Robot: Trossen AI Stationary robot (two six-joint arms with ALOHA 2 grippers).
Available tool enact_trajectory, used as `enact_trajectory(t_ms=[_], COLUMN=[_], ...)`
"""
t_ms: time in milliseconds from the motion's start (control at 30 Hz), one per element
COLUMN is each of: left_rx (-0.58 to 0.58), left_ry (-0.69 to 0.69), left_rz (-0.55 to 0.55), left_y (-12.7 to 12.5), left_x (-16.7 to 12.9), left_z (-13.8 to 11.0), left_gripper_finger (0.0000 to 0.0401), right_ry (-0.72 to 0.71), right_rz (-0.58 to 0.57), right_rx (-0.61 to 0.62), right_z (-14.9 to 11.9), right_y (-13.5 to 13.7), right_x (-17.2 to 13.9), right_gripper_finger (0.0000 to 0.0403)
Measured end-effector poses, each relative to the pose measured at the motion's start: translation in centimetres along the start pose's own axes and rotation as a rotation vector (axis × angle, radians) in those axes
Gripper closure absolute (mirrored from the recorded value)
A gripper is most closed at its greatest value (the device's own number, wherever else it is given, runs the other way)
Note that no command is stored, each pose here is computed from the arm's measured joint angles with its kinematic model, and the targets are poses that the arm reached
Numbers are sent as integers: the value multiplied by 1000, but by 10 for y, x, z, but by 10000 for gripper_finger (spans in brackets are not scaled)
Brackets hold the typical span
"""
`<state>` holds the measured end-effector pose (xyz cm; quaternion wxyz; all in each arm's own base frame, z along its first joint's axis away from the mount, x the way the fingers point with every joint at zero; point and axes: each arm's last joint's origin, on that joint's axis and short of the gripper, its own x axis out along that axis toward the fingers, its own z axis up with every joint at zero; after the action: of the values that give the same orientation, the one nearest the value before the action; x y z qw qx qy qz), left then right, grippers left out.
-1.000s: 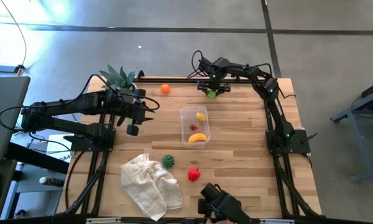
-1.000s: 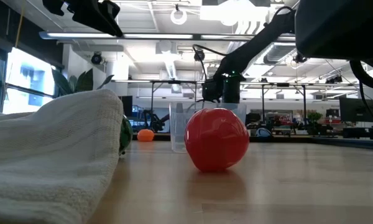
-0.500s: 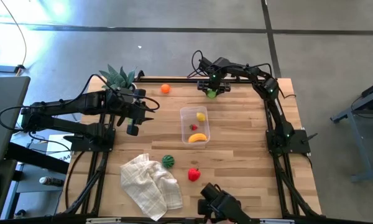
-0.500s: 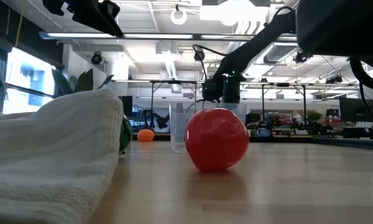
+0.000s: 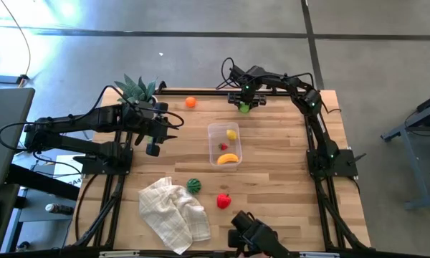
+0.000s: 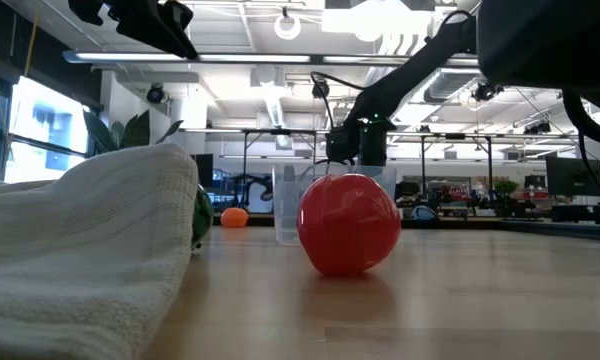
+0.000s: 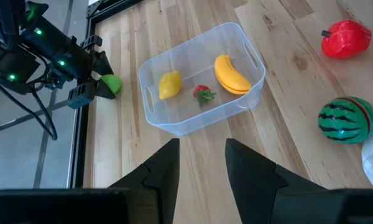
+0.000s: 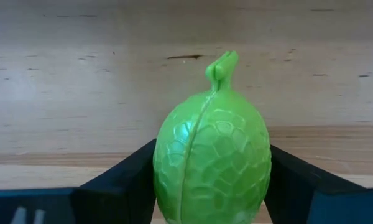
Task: Pick and placing Produce into tupperware
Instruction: Put the green melon into the transparent bin
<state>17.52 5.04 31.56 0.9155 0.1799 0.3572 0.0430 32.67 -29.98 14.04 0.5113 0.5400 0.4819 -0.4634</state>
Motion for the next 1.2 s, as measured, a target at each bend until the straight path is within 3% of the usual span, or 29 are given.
enact_trajectory(t_ms=[400, 600, 967, 1200], left_rx=[0, 0, 0, 0], left_ry=[0, 0, 0, 0], left_rz=[0, 0, 0, 0], left_y=[0, 0, 0, 0], left_x=[0, 0, 0, 0], left_z=[0, 0, 0, 0], left_gripper_finger=[284, 284, 284, 284], right_ry=[1, -84, -178, -233], right_rz=[-3, 13, 28, 94], right_rx=[-78, -157, -472, -709], right_z=[2, 10, -9, -52], right_y=[3, 14, 41, 52], right_x=[-6, -32, -113, -157], right_gripper_finger=[185, 185, 185, 185])
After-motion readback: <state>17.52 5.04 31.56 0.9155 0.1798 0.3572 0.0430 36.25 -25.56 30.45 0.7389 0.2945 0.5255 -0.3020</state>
